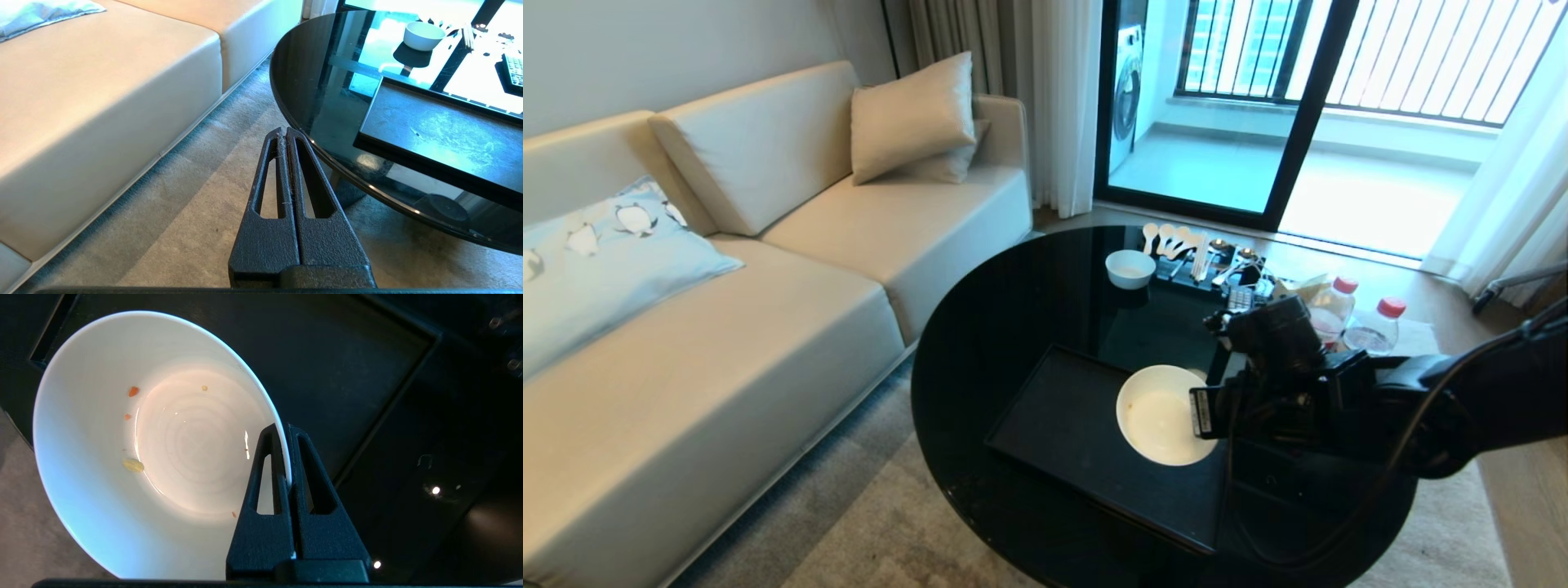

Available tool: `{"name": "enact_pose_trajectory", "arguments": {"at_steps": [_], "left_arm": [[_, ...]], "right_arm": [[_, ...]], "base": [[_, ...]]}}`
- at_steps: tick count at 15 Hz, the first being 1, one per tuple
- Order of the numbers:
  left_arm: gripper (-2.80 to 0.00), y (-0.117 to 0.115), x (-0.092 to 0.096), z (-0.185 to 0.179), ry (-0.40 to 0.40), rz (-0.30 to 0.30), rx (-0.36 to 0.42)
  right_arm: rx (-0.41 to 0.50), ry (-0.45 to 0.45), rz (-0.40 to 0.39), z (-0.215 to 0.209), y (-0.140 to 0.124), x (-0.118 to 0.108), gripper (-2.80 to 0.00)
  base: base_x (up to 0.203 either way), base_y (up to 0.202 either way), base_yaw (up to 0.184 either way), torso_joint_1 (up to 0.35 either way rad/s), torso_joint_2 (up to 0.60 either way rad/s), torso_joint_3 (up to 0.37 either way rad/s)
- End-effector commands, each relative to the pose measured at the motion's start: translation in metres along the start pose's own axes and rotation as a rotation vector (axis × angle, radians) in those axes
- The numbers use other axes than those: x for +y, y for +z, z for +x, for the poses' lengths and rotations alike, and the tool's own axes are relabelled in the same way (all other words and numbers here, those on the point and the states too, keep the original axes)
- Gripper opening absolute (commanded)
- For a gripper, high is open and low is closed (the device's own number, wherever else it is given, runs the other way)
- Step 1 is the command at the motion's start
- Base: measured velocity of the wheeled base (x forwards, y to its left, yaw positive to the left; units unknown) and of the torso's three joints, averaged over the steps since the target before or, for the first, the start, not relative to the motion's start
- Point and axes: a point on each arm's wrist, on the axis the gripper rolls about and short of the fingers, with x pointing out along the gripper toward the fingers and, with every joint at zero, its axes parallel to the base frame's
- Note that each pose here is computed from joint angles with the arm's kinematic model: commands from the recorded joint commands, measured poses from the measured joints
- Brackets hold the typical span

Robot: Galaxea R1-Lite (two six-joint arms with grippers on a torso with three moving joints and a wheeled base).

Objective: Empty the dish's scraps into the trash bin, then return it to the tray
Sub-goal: Put the bowl back to the table

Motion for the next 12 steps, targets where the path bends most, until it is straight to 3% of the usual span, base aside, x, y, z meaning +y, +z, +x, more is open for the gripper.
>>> {"name": "enact_pose_trajectory", "arguments": {"at_steps": [1, 3, 6, 12], "left_arm": [[-2.8, 0.0, 0.0, 0.0, 0.0, -0.001, -0.001], [-2.8, 0.0, 0.0, 0.0, 0.0, -0.001, -0.001], [-2.8, 0.0, 0.0, 0.0, 0.0, -0.001, -0.001], [-2.8, 0.0, 0.0, 0.0, 0.0, -0.001, -0.001]], "right_arm": [[0.08, -0.031, 0.085, 0.027, -0.015, 0.003, -2.8], [0.111, -0.073, 0.171, 0.041, -0.024, 0.001, -2.8], [0.133, -0.107, 0.197, 0.054, -0.031, -0.004, -2.8], [0.071, -0.113, 0.323, 0.093, -0.009, -0.005, -2.8]], "base": [[0.0, 0.0, 0.0, 0.0, 0.0, 0.0], [0.0, 0.0, 0.0, 0.0, 0.0, 0.0], [0.0, 0.0, 0.0, 0.0, 0.0, 0.0], [0.0, 0.0, 0.0, 0.0, 0.0, 0.0]]}}
